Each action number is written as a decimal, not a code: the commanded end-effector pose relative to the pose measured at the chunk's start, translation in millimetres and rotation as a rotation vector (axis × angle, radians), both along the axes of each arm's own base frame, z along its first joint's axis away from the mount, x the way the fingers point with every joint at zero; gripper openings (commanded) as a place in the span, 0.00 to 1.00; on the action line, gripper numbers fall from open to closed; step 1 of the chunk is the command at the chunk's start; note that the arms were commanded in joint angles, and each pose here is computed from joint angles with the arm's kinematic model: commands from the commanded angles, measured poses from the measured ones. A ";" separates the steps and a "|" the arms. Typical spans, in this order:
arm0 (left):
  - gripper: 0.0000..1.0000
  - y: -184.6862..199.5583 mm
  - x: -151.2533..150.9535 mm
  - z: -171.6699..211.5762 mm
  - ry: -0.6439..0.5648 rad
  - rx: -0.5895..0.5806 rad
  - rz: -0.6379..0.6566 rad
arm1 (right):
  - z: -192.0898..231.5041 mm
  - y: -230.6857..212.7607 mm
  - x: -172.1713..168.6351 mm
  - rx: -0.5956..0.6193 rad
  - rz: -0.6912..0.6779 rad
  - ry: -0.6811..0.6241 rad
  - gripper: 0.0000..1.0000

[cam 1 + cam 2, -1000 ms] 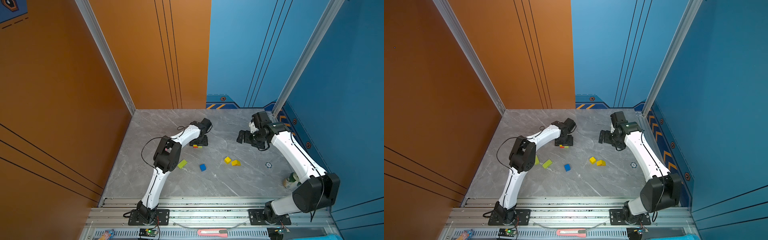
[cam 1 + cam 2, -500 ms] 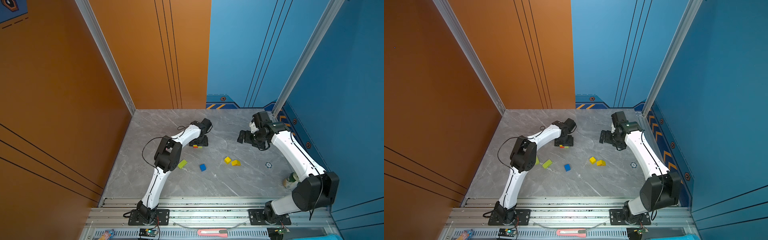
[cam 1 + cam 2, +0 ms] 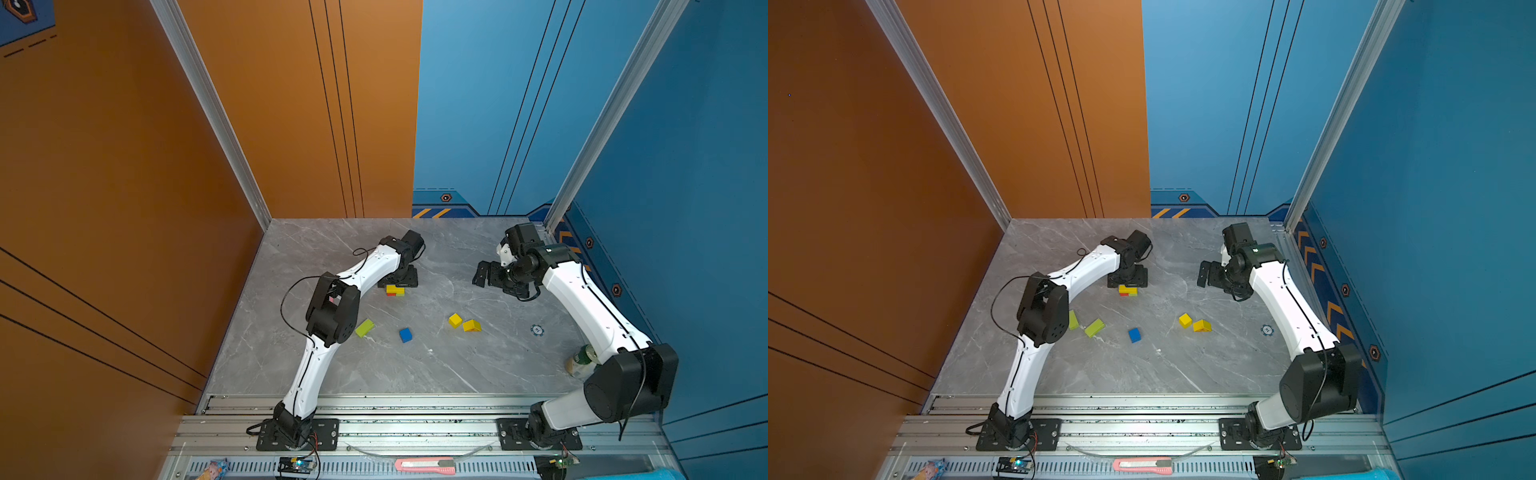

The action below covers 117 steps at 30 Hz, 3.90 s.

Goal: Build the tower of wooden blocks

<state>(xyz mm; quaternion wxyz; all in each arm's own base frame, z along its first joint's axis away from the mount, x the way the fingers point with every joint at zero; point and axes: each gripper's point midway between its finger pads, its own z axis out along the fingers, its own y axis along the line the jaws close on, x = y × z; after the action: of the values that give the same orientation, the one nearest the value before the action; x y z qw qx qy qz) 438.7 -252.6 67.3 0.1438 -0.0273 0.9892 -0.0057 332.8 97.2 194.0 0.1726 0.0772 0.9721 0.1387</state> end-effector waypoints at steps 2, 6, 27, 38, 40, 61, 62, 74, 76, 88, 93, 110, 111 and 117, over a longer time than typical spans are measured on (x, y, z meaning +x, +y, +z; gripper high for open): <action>0.85 9.9 4.2 55.2 -0.082 -0.046 0.021 | 2.8 1.0 -5.1 0.012 0.015 0.004 1.00; 0.91 18.0 0.1 84.3 -0.134 -0.060 0.035 | 4.5 4.0 -8.3 0.025 0.021 -0.008 1.00; 0.98 121.3 -72.3 144.4 -0.288 0.142 0.097 | 21.5 60.0 -22.8 -0.012 0.109 -0.073 1.00; 0.98 158.2 -90.1 153.6 -0.346 0.020 0.126 | 35.4 111.5 -35.4 -0.026 0.133 -0.084 1.00; 0.98 166.8 -94.7 153.3 -0.346 0.035 0.116 | 36.5 119.1 -39.5 -0.038 0.141 -0.094 1.00; 0.98 235.0 -120.0 140.4 -0.411 -0.005 0.227 | 42.2 162.7 -54.2 -0.108 0.193 -0.129 1.00; 0.98 235.4 -120.1 137.6 -0.406 -0.008 0.222 | 43.3 162.6 -52.9 -0.109 0.200 -0.134 1.00; 1.00 236.3 -111.9 71.5 -0.224 -0.103 0.186 | 36.0 159.2 -34.6 -0.064 0.320 -0.074 1.00; 0.99 239.1 -110.7 61.7 -0.195 -0.072 0.176 | 31.4 148.7 -26.4 -0.070 0.304 -0.066 1.00; 0.94 243.3 -84.8 43.7 -0.135 0.011 0.092 | 23.5 167.3 -8.8 -0.011 0.290 -0.036 1.00; 0.93 243.2 -75.8 30.8 -0.107 0.039 0.052 | 18.3 155.9 -3.8 -0.085 0.247 -0.049 1.00; 0.88 235.4 -50.5 14.5 -0.077 0.033 0.030 | 7.3 141.2 11.2 -0.124 0.240 -0.035 1.00; 0.88 234.1 -48.4 13.8 -0.075 0.029 0.029 | 7.2 140.9 13.7 -0.118 0.240 -0.032 1.00; 0.89 230.3 -36.1 9.1 -0.075 0.080 0.022 | 14.7 142.2 30.0 -0.075 0.243 -0.038 1.00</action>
<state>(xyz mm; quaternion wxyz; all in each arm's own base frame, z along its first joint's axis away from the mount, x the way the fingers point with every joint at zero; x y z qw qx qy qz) 394.5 -20.6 74.3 0.1767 -0.0409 0.9833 0.0144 358.7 239.0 200.8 0.1765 -0.0388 0.9768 0.1149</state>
